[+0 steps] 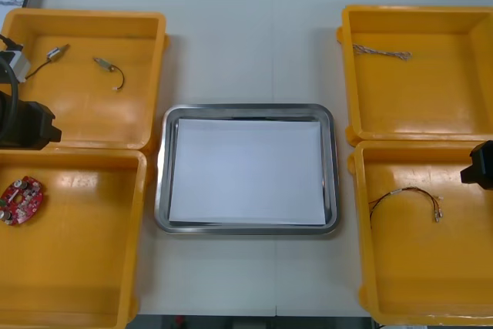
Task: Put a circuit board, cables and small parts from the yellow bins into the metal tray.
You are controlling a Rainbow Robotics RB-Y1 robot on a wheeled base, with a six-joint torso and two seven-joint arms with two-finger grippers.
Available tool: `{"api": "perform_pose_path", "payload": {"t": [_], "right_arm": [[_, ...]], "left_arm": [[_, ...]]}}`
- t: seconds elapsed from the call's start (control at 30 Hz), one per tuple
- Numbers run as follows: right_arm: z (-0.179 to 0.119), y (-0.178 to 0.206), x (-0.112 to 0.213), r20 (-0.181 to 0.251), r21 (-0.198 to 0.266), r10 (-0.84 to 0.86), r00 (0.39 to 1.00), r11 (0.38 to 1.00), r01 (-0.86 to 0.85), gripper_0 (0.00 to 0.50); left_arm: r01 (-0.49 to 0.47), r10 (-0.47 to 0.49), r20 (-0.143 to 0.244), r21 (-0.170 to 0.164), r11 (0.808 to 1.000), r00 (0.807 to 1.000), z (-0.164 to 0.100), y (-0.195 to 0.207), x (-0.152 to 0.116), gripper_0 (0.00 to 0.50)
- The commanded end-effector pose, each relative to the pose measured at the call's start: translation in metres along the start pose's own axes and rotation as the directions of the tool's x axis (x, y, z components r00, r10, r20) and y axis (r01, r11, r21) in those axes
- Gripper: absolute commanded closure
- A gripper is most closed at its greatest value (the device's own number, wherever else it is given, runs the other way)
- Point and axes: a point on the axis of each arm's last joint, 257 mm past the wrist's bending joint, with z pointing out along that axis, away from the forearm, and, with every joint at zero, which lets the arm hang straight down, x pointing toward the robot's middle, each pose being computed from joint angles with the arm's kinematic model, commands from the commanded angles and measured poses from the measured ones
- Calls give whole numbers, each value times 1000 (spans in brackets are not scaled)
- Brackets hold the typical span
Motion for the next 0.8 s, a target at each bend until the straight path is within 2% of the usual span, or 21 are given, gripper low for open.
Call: {"api": "perform_pose_path", "payload": {"t": [0.03,0.8], "right_arm": [[-5,0,-2,25,-4,3,1000,1000,-3,0],[-5,0,-2,25,-4,3,1000,1000,-3,0]], "left_arm": [[-3,3,7,-4,1000,1000,-3,5,2,0],[-3,3,7,-4,1000,1000,-3,5,2,0]]}}
